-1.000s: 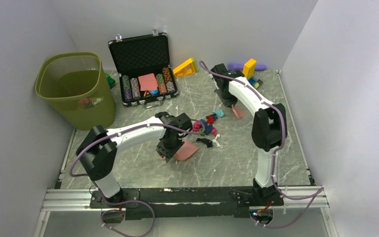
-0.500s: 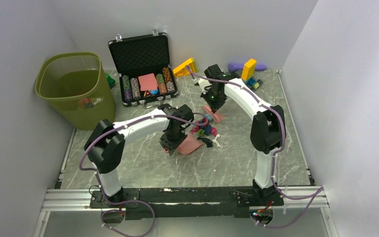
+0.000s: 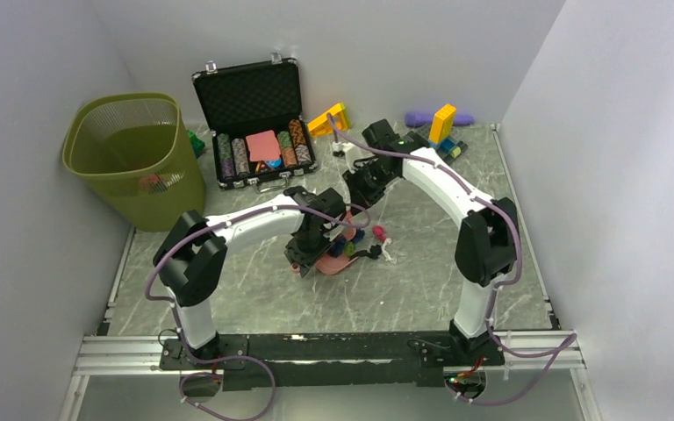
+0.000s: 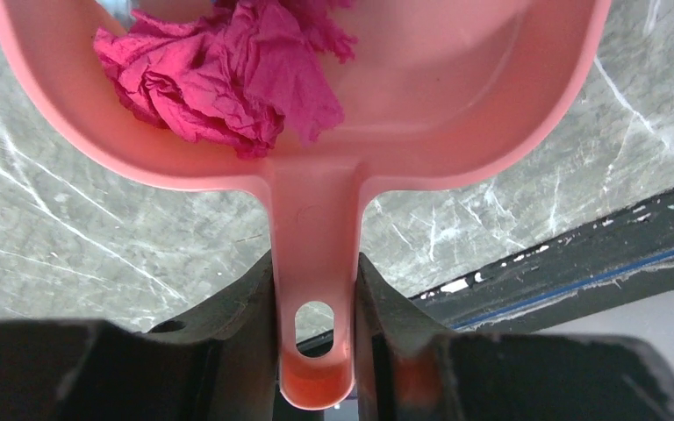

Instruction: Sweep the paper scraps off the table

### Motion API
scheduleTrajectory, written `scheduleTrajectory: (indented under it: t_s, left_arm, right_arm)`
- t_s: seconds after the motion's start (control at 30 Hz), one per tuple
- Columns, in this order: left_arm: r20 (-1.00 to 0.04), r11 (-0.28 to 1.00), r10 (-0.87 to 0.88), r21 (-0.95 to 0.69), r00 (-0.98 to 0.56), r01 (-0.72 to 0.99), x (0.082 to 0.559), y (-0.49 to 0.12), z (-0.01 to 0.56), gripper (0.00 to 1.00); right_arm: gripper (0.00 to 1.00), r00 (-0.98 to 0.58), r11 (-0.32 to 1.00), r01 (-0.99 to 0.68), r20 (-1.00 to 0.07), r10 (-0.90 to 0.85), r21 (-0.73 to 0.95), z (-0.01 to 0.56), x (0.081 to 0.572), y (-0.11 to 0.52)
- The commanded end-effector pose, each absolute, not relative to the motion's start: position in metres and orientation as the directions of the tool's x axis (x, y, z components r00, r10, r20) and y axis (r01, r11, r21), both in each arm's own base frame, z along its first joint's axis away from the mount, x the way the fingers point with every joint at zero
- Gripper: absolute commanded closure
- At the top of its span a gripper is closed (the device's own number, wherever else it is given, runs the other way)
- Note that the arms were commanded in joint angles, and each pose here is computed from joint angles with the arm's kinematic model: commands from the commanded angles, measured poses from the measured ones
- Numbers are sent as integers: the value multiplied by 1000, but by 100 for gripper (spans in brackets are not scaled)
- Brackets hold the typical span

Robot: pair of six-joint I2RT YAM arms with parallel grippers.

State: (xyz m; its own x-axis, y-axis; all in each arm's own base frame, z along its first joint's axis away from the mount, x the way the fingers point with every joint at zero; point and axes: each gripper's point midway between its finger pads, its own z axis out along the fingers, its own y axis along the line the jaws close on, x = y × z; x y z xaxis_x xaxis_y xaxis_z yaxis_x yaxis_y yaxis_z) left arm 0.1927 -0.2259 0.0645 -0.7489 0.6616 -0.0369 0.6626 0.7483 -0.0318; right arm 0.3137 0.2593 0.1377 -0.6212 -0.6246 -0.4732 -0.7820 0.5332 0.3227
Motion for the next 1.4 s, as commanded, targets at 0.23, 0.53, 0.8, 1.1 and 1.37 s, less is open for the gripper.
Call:
scheduleTrajectory:
  t_s: [0.23,0.53,0.8,1.1,1.37]
  left_arm:
    - [-398,768,604,58,-691,638,212,-245,111,100]
    - [-542,810,522,72,-659,583,217,-234,152,100]
    - [-604,848,465,96,-647,521,218,-211,188,100]
    - [-634,905,275,-82,-723,416,223,-169,256,100]
    - [-732,932,61,-201,-678,301,252,-122,344,100]
  right_arm:
    - [100,-648,625,-697,-682,-337,353,232,325,233]
    - [100,-491,794,-557,-867,-79,244,312,339,188]
    - [100,-383,937,-267,-917,113,227,341,345,131]
    - [100,-357,957,-169,-919,165,237,337,342,112]
    - [100,-366,946,-213,-918,155,245,337,340,119]
